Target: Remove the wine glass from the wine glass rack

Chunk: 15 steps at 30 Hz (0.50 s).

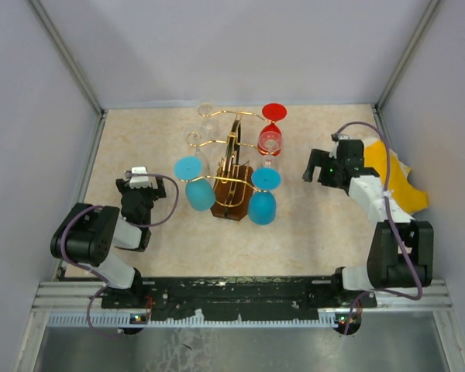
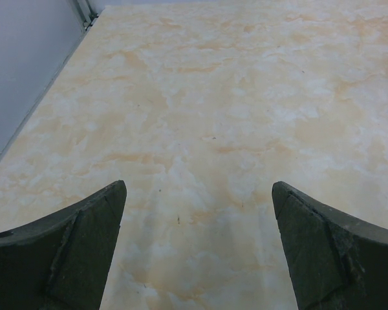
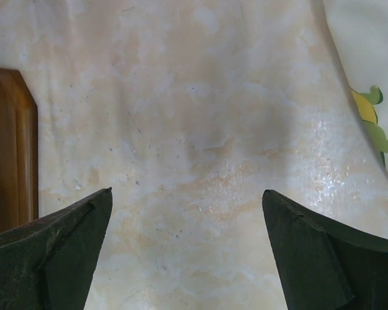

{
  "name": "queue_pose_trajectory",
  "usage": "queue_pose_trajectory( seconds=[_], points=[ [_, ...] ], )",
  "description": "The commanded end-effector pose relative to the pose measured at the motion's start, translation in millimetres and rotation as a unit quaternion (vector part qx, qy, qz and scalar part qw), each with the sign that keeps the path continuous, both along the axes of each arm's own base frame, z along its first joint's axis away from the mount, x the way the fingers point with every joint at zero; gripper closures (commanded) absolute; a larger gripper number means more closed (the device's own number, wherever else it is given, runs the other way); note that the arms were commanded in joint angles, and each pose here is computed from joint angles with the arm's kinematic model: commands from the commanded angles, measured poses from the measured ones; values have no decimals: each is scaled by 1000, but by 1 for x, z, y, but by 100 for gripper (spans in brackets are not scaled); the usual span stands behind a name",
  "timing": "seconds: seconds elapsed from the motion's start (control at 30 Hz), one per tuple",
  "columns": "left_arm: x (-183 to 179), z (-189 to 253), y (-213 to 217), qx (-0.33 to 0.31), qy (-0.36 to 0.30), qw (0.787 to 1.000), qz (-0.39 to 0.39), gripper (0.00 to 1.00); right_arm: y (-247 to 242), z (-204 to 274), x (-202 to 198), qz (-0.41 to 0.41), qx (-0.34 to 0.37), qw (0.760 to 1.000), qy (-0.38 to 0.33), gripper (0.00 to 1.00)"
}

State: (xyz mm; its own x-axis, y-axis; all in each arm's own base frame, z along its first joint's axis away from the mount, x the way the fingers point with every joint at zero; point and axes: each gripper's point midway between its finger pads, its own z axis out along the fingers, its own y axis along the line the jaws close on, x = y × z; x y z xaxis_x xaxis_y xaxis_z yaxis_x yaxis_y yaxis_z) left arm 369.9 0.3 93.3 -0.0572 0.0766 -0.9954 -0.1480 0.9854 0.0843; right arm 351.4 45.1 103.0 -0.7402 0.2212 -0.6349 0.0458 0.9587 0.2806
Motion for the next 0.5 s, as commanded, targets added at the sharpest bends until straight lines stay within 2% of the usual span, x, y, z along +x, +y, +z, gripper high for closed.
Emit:
queue_pose_trajectory(
  seconds=[0.0, 0.1, 0.23, 0.47],
  points=[
    [5, 6, -1, -9, -15, 1000, 0, 0, -1, 29, -3, 6, -5, 1000, -17, 1],
    [5, 6, 0, -10, -15, 1000, 0, 0, 27, 34, -24, 45, 41, 998, -31, 1],
    [5, 6, 0, -9, -14, 1000, 0, 0, 40, 40, -47, 61, 40, 997, -40, 1],
    [4, 6, 0, -9, -13, 1000, 0, 0, 26, 51, -62, 7, 31, 998, -55, 1]
  ],
)
